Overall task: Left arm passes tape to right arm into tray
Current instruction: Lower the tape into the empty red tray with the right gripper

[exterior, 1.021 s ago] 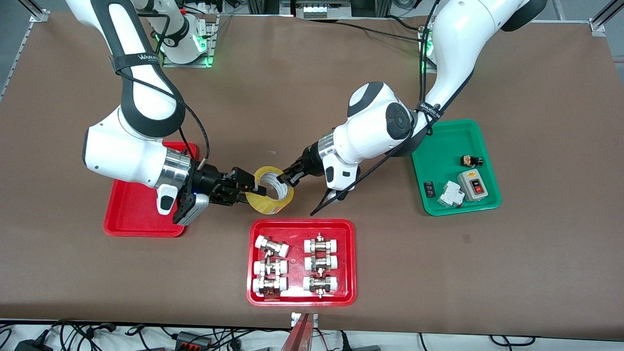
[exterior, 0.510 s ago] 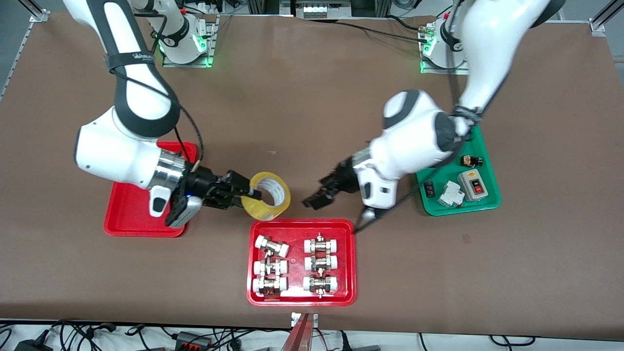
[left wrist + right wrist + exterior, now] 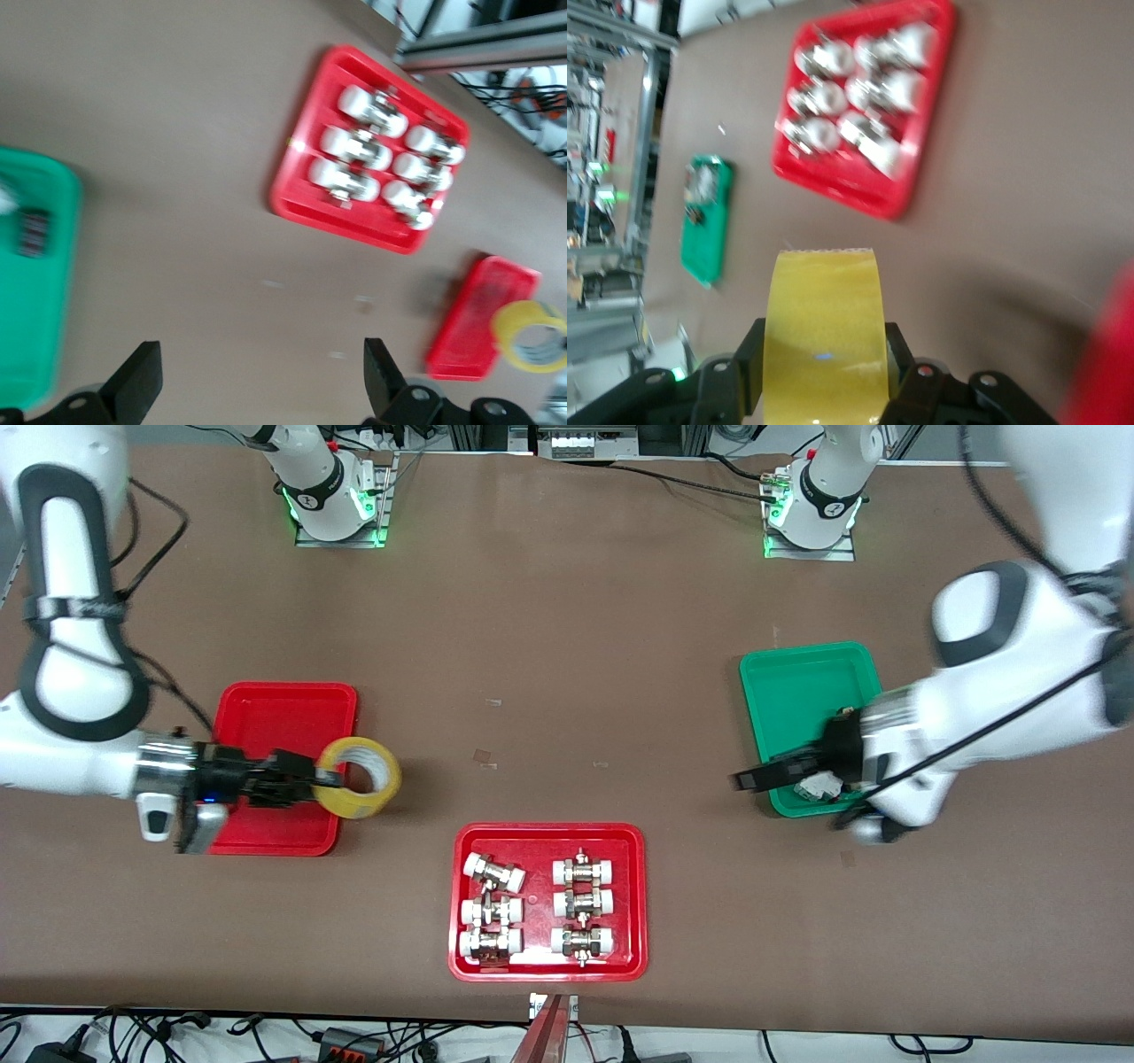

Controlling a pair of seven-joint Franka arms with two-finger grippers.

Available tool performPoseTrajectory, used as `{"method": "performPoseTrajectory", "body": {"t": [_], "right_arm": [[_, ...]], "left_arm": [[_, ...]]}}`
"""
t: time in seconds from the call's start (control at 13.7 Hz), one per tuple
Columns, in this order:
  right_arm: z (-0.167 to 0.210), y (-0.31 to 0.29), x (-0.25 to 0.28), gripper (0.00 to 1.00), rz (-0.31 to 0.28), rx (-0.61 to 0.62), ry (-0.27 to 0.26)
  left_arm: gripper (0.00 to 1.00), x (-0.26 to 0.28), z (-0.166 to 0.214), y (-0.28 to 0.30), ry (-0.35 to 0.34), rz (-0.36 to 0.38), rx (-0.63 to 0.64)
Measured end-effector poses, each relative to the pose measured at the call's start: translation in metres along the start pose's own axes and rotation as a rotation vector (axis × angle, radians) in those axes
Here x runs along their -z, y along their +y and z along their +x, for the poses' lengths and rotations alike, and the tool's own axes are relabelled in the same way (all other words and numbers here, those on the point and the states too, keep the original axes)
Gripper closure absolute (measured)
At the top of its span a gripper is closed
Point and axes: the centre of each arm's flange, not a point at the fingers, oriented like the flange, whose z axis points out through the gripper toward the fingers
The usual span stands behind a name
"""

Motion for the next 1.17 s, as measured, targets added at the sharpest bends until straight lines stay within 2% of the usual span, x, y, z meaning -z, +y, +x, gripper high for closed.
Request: {"method": "performPoseTrajectory", "body": {"t": [0.22, 0.36, 0.51, 0.73, 0.88, 0.95, 1.17], "right_arm": [[-0.043, 0.078, 0.024, 0.45, 0.015, 0.016, -0.068], [-0.069, 0.119, 0.027, 0.45, 0.023, 0.037, -0.103], [-0.092, 0.153, 0.017, 0.45, 0.054, 0.070, -0.117], [-0.108, 0.182, -0.003, 0.45, 0.087, 0.105, -0.132], [-0.108, 0.183, -0.005, 0.45, 0.087, 0.119, -0.141], [-0.106, 0.182, -0.005, 0.40, 0.071, 0.130, -0.150], [-0.098, 0.182, -0.008, 0.10, -0.042, 0.200, -0.211]], "left_arm": [[0.00, 0.029, 0.001, -0.036, 0.044, 0.212, -0.154], [0.00, 0.043, -0.011, -0.047, 0.017, 0.337, -0.246], [0.00, 0.065, -0.015, -0.059, 0.022, 0.384, -0.307], [0.00, 0.088, -0.017, -0.077, 0.028, 0.403, -0.320], [0.00, 0.097, -0.011, -0.093, 0.022, 0.404, -0.340], [0.00, 0.099, -0.008, -0.100, 0.019, 0.412, -0.361], [0.00, 0.105, -0.007, -0.104, 0.028, 0.483, -0.416]]}}
